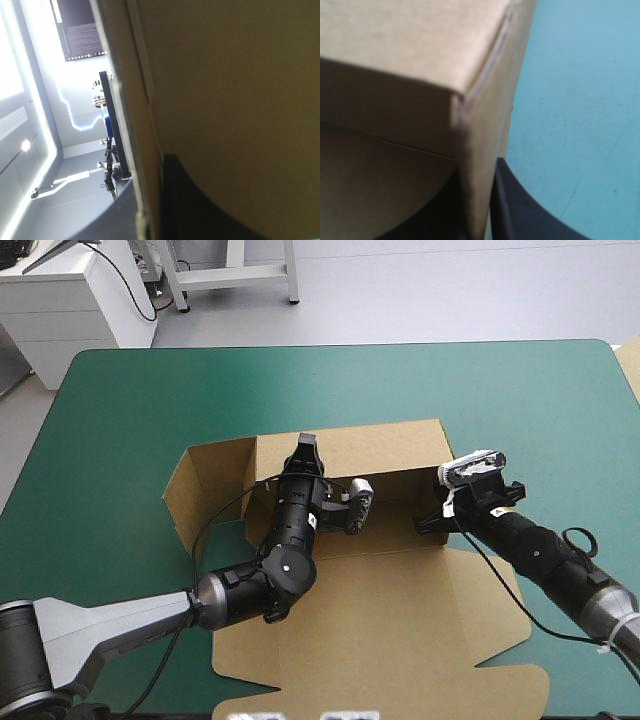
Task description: Fold the box
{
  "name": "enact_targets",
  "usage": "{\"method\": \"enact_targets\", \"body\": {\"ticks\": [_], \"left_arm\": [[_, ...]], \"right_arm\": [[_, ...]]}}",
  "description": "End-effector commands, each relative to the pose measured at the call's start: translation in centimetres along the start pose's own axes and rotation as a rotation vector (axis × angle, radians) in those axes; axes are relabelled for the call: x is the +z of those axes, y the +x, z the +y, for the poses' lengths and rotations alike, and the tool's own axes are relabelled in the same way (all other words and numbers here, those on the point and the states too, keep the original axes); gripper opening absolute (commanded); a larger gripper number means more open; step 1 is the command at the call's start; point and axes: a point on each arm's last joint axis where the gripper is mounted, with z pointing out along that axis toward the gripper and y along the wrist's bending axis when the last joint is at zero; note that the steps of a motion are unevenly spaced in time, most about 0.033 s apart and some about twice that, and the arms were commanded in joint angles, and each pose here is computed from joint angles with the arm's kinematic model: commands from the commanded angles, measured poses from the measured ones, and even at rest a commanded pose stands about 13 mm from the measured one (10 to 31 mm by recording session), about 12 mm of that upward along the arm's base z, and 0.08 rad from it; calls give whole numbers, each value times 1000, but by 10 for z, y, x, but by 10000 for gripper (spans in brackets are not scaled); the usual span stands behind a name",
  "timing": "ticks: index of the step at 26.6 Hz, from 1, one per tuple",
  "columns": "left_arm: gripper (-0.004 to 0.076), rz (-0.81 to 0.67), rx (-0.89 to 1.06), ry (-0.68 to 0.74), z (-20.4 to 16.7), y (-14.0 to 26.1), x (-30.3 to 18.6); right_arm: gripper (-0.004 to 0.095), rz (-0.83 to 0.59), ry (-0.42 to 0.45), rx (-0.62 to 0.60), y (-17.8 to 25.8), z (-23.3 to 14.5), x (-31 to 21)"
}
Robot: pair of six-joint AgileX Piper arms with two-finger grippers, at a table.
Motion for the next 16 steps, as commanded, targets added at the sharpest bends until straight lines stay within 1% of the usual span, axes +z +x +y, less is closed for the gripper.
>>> {"method": "enact_targets", "body": {"ticks": [1, 3, 5, 7, 11, 12, 13, 16], "left_arm": [[-8, -54, 9, -53, 15, -2, -7], [-5, -54, 16, -62, 16, -2, -7], [25, -56, 16, -61, 16, -2, -7], [113, -54, 16, -62, 16, -2, -7], [340, -62, -48, -62, 16, -3, -7], [373, -71, -58, -58, 16, -4, -7], [403, -78, -70, -54, 15, -5, -8], [400, -86, -75, -67, 16, -11, -14]], "right_arm": [[-21, -100, 13, -18, -22, 2, -11], [-21, -113, 30, -17, -23, 1, -11], [-21, -129, 51, -16, -24, -1, -11], [-21, -150, 79, -15, -26, -4, -12], [-21, -191, 164, -20, -30, -11, -6], [-21, -193, 179, -27, -31, -13, -3], [-21, -172, 185, -70, -31, -13, 7], [-21, -137, 177, -89, -37, -12, 31]]}}
